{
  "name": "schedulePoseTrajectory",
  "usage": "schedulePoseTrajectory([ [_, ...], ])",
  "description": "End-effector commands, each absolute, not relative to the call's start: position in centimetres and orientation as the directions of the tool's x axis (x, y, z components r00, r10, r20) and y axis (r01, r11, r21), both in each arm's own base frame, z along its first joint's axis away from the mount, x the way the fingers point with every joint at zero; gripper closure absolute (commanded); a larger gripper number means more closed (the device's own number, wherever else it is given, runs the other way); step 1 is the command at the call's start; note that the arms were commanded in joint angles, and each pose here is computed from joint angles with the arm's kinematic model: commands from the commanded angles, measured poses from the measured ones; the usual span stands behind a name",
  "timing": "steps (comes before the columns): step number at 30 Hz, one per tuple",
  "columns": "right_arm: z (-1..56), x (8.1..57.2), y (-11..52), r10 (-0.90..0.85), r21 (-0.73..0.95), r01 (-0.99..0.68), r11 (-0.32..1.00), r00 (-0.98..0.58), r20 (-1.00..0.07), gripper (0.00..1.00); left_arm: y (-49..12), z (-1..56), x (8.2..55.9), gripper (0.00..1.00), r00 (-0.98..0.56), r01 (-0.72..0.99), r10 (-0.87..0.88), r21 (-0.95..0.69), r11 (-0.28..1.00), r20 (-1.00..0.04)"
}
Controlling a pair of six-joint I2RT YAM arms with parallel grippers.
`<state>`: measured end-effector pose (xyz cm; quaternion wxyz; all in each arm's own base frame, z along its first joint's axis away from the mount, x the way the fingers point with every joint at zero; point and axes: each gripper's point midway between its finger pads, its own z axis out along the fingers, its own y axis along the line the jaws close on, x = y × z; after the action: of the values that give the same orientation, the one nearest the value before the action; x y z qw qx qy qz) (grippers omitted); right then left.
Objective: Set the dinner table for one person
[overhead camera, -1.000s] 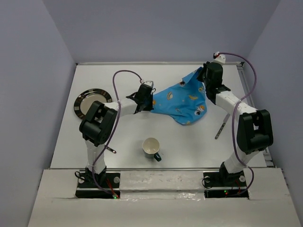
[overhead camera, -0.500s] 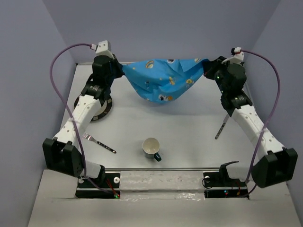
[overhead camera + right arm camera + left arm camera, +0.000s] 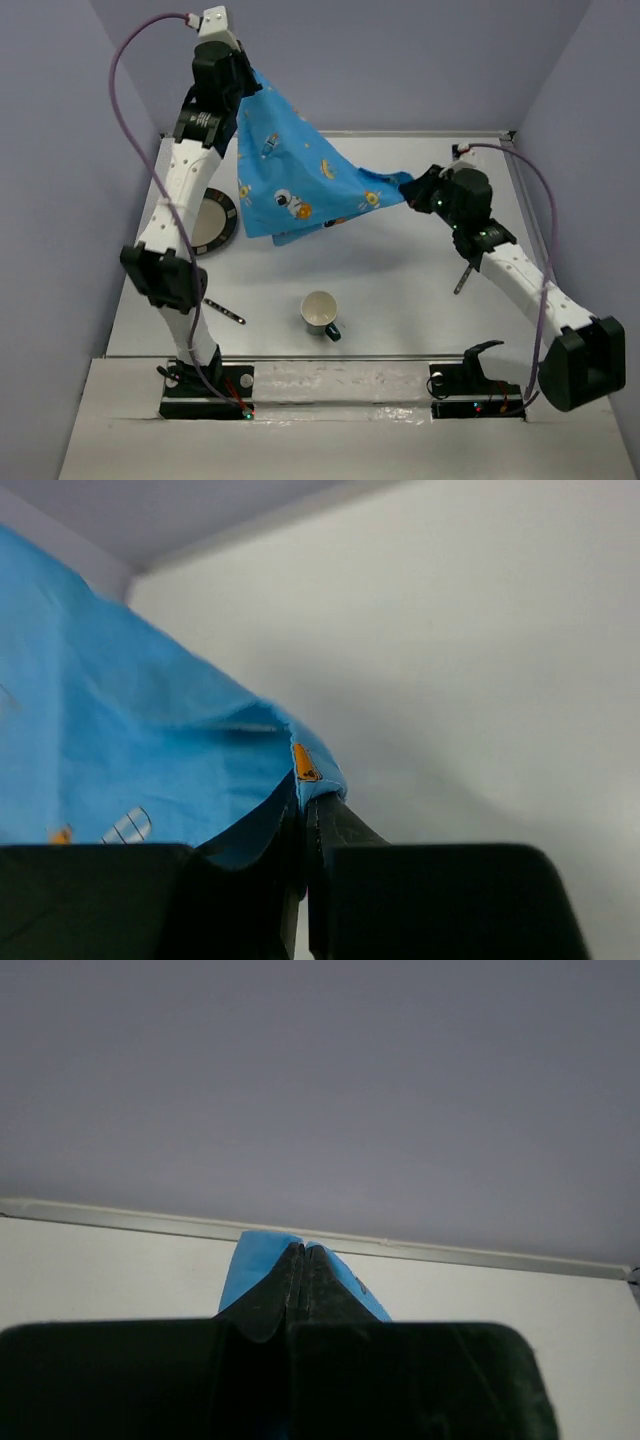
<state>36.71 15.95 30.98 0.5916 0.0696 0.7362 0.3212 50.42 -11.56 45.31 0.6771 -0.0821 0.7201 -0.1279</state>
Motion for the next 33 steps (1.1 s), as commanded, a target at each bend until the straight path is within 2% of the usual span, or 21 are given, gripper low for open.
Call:
schedulePoseTrajectory([
  [1, 20.7, 36.2, 15.7, 0.448, 0.567, -0.122, 0.815, -0.489, -0.748, 0.79, -13.7, 36.1, 56.3, 0.93, -0.307, 0.017, -0.165, -0.179, 0.984, -0.937],
  [2, 19.8, 35.9, 15.5, 0.442, 0.561, -0.111, 0.82, -0.5, -0.745, 0.65, -15.2, 34.8, 56.7, 0.82, -0.338, 0.034, -0.139, -0.159, 0.987, -0.931],
  [3, 18.3, 35.3, 15.2, 0.432, 0.551, -0.092, 0.829, -0.52, -0.737, 0.59, -16.0, 32.8, 57.4, 0.59, -0.382, 0.03, -0.105, -0.126, 0.992, -0.918],
  [4, 18.1, 35.0, 15.0, 0.415, 0.535, -0.102, 0.839, -0.514, -0.75, 0.52, -16.6, 32.2, 57.5, 0.5, -0.396, 0.027, -0.082, -0.101, 0.995, -0.915],
  [6, 17.3, 34.4, 14.5, 0.401, 0.515, -0.095, 0.852, -0.516, -0.757, 0.49, -17.9, 30.9, 57.5, 0.41, -0.421, 0.026, -0.033, -0.048, 0.998, -0.906],
  [11, 18.6, 35.3, 14.4, 0.354, 0.463, -0.12, 0.878, -0.49, -0.797, 0.48, -19.1, 32.3, 56.4, 0.25, -0.415, 0.041, -0.047, -0.071, 0.997, -0.908],
  [13, 18.4, 36.1, 14.5, 0.341, 0.449, -0.115, 0.886, -0.494, -0.8, 0.5, -19.2, 34.0, 55.8, 0.25, -0.392, 0.047, -0.049, -0.073, 0.996, -0.919],
  [16, 16.0, 38.6, 13.6, 0.317, 0.385, -0.028, 0.922, -0.512, -0.798, 0.59, -19.0, 37.9, 53.9, 0.29, -0.346, 0.063, -0.097, -0.127, 0.99, -0.933],
  [20, 13.4, 41.6, 14.6, 0.276, 0.348, -0.019, 0.937, -0.568, -0.775, 0.62, -17.8, 49.5, 48.7, 0.32, -0.13, 0.143, -0.222, -0.24, 0.96, -0.966],
  [21, 12.8, 42.8, 14.6, 0.278, 0.348, -0.01, 0.938, -0.578, -0.767, 0.61, -16.9, 53.6, 46.1, 0.33, -0.049, 0.17, -0.264, -0.268, 0.948, -0.963],
  [23, 13.3, 44.8, 14.2, 0.281, 0.334, 0.007, 0.942, -0.559, -0.78, 0.58, -16.4, 56.6, 42.6, 0.34, -0.001, 0.195, -0.3, -0.294, 0.936, -0.954],
  [26, 10.8, 46.1, 13.6, 0.238, 0.28, 0.026, 0.96, -0.603, -0.761, 0.57, -19.1, 52.3, 41.5, 0.35, -0.12, 0.196, -0.257, -0.277, 0.941, -0.959],
  [28, 9.2, 47.0, 13.3, 0.205, 0.244, 0.029, 0.969, -0.643, -0.738, 0.55, -22.0, 45.2, 40.3, 0.36, -0.228, 0.2, -0.213, -0.26, 0.945, -0.95],
  [30, 7.9, 47.0, 13.5, 0.185, 0.235, 0.017, 0.972, -0.676, -0.713, 0.55, -22.5, 41.3, 39.0, 0.39, -0.257, 0.212, -0.268, -0.324, 0.922, -0.929],
  [31, 7.4, 46.8, 13.6, 0.178, 0.232, 0.015, 0.973, -0.689, -0.702, 0.55, -21.6, 38.2, 37.8, 0.42, -0.259, 0.199, -0.301, -0.356, 0.913, -0.918],
  [33, 6.3, 46.8, 13.1, 0.169, 0.22, 0.02, 0.975, -0.706, -0.688, 0.52, -20.3, 35.5, 36.7, 0.43, -0.268, 0.137, -0.372, -0.418, 0.898, -0.889],
])
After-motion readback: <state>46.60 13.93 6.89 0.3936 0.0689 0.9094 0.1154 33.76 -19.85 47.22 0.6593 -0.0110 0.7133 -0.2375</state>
